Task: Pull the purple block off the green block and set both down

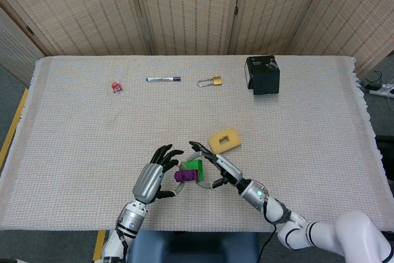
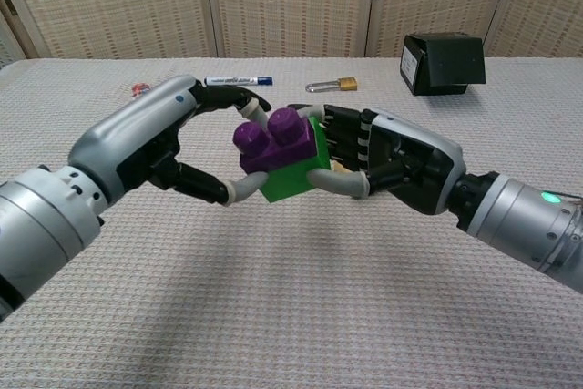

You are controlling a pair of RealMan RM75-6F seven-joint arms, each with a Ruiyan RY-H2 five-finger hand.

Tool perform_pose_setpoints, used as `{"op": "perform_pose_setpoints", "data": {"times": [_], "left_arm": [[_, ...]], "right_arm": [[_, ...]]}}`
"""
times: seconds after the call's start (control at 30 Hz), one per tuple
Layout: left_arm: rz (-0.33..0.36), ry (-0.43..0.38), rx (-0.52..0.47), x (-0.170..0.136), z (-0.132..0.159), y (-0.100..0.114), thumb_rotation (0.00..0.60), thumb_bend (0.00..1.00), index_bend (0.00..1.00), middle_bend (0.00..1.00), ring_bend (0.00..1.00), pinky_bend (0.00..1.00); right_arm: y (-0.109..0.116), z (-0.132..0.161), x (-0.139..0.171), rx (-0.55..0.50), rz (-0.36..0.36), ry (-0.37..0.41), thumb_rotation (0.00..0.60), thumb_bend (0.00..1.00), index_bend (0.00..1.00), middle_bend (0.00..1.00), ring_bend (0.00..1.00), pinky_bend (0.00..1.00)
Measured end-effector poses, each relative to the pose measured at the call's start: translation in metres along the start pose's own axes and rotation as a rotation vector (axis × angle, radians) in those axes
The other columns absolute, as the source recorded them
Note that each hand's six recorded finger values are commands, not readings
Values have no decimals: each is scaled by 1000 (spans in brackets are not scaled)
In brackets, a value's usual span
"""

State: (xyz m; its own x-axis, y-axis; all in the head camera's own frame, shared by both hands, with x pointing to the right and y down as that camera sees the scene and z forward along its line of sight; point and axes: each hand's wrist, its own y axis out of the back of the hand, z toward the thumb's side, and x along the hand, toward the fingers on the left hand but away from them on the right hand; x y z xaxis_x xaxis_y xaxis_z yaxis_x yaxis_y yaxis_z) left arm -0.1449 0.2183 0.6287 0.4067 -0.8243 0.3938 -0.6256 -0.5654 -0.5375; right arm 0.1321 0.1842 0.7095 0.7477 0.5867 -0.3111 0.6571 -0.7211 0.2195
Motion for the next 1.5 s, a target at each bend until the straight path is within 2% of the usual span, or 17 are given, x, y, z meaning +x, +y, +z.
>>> {"op": "perform_pose_setpoints", "data": {"times": [0.1, 0.2, 0.37, 0.53, 1.17, 1.33, 1.5], "left_arm": [[3, 1, -4, 0, 0, 2, 600, 780, 791, 228, 0, 0], [5, -1, -9, -1, 0, 3, 600, 780, 791, 228, 0, 0], [10, -2, -17, -2, 1, 5, 600, 780, 791, 230, 0, 0], [24, -6, -22, 0, 1, 9, 600, 780, 792, 231, 0, 0], [56, -11, -4, 2, -4, 23, 600, 780, 793, 232, 3, 0], [67, -4, 15, -3, -13, 32, 600, 780, 793, 233, 4, 0], [93, 22, 54, -9, -35, 49, 600, 780, 793, 242, 13, 0]], "right_arm": [[-1, -1, -1, 1, -19, 1, 600, 361, 674, 199, 193, 0], [-1, -2, -2, 6, -40, 6, 600, 361, 798, 338, 332, 30], [-4, -1, -3, 18, -55, 12, 600, 360, 921, 505, 528, 239], [-6, -1, -3, 43, -50, 8, 600, 361, 973, 563, 595, 310], [23, -3, 15, 103, -102, -7, 600, 361, 974, 564, 594, 314], [39, 1, 26, 195, -122, -16, 600, 360, 974, 564, 594, 314], [62, 9, 47, 362, -134, -63, 600, 361, 974, 564, 594, 314]]}}
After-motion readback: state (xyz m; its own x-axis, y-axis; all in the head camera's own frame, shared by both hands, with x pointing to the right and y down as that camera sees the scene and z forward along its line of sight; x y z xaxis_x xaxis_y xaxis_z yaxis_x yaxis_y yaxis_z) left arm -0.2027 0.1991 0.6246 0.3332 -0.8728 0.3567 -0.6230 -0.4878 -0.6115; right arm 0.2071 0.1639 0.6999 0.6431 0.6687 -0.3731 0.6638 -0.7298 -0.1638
